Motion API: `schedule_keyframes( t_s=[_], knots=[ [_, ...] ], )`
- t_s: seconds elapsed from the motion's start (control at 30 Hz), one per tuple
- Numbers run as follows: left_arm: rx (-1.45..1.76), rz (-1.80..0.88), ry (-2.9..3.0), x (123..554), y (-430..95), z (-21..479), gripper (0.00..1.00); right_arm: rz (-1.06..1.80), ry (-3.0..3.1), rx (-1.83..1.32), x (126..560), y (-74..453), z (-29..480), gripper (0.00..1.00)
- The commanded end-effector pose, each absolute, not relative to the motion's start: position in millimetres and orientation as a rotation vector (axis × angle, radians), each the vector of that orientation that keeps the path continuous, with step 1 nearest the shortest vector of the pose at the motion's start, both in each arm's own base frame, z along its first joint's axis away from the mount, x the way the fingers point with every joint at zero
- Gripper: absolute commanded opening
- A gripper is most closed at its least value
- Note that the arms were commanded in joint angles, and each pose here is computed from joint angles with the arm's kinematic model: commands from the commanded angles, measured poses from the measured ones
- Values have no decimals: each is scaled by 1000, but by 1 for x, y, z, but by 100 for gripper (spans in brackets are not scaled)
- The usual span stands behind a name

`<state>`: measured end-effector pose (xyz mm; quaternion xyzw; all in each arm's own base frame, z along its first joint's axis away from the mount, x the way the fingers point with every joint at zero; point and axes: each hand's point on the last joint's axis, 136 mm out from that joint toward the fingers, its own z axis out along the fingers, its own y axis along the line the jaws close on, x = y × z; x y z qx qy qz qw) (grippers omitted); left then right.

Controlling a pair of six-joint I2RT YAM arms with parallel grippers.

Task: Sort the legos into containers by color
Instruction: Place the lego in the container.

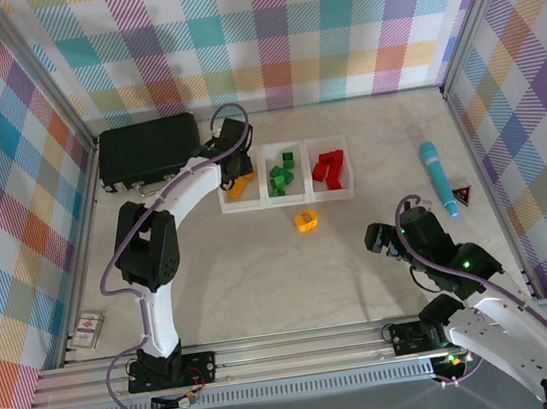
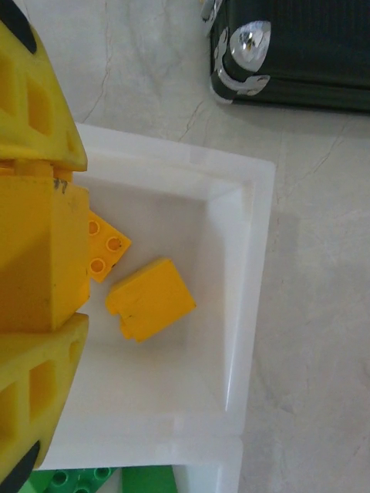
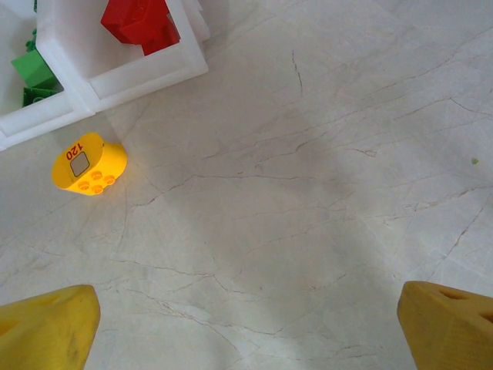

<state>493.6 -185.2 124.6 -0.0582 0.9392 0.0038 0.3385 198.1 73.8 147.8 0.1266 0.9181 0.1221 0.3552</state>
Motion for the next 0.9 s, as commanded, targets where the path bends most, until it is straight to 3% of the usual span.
schedule_keyframes(
  t_s=[0.0,0.43,0.8,0.87],
  knots=[
    [-178,-21,2476,494,-186,123,34,290,2362,304,205,74,145,99],
    [-228,-109,2602,473,-195,86,40,279,2388,238,221,88,141,99],
    [-229,-150,2647,466,-201,71,55,287,2396,257,215,85,140,99],
    [-219,-146,2640,466,-200,77,63,289,2392,268,213,83,140,99]
  ],
)
